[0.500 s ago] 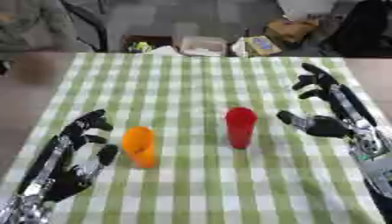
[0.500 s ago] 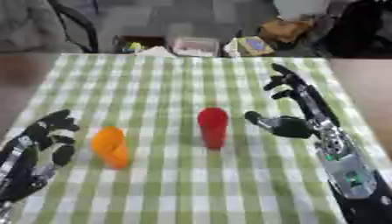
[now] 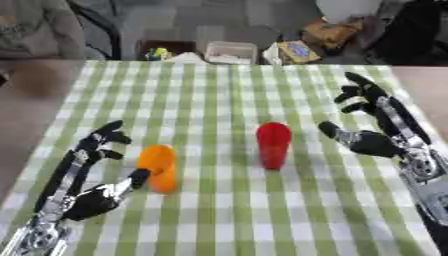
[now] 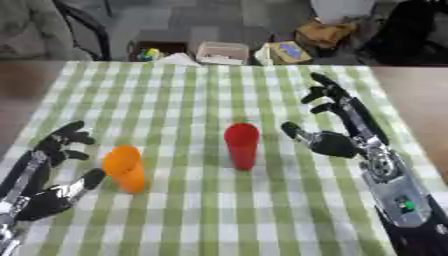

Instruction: Pour the contents of one cup into another cup.

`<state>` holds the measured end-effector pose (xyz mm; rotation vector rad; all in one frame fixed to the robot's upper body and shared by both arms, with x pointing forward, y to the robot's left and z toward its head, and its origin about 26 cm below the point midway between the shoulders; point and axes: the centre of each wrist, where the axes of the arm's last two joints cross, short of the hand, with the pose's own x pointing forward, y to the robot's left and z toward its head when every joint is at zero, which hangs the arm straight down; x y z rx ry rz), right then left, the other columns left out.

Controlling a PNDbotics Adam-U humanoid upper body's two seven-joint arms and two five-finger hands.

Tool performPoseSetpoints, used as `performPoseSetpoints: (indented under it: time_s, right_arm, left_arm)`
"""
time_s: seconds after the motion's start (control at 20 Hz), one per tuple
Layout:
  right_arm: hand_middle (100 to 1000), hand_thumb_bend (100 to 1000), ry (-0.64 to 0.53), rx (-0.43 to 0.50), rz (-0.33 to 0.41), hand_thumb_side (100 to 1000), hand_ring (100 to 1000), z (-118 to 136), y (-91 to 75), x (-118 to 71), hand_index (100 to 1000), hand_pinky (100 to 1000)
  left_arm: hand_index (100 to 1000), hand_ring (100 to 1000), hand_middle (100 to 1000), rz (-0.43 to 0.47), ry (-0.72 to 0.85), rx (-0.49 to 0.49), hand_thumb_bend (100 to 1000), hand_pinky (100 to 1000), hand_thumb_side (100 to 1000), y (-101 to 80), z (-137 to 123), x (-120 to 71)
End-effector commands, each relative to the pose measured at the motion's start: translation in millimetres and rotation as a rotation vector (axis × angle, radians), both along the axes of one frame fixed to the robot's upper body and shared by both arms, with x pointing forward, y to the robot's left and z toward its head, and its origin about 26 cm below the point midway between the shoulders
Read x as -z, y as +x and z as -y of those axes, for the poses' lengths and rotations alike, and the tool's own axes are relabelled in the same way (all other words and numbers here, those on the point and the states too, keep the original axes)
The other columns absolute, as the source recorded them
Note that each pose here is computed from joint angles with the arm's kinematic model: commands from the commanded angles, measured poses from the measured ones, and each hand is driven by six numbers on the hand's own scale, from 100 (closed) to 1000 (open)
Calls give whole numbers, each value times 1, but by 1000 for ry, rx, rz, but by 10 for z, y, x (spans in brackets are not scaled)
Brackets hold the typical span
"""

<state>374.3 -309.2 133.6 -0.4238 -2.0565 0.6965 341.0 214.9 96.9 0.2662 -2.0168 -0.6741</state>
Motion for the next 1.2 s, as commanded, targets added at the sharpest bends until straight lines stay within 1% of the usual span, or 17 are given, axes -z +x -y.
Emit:
performPoseSetpoints:
  time_s: [0.05, 0.3, 0.45, 0.85, 1.2]
  right_arm:
    - [640, 552, -5, -6, 27, 402, 922, 26, 4, -109, 991, 684]
    - [641, 542, -3, -11, 27, 407, 924, 20, 3, -110, 992, 687]
    - [641, 539, -2, -12, 26, 408, 935, 19, 3, -108, 992, 686]
    - [641, 529, -1, -16, 25, 414, 940, 12, 4, -102, 993, 687]
    - [642, 521, -2, -20, 23, 418, 941, 11, 7, -99, 993, 687]
  left_arm:
    - [940, 887, 687, 19, 44, -32, 588, 690, 517, 100, -12, 39]
    - [944, 886, 694, 10, 92, -41, 516, 692, 494, 237, 33, 167]
    - [944, 886, 695, -1, 107, -45, 499, 692, 490, 302, 54, 228]
    - [946, 890, 703, -24, 130, -64, 493, 696, 495, 415, 87, 362]
    - [946, 894, 708, -12, 158, -79, 492, 705, 496, 467, 108, 439]
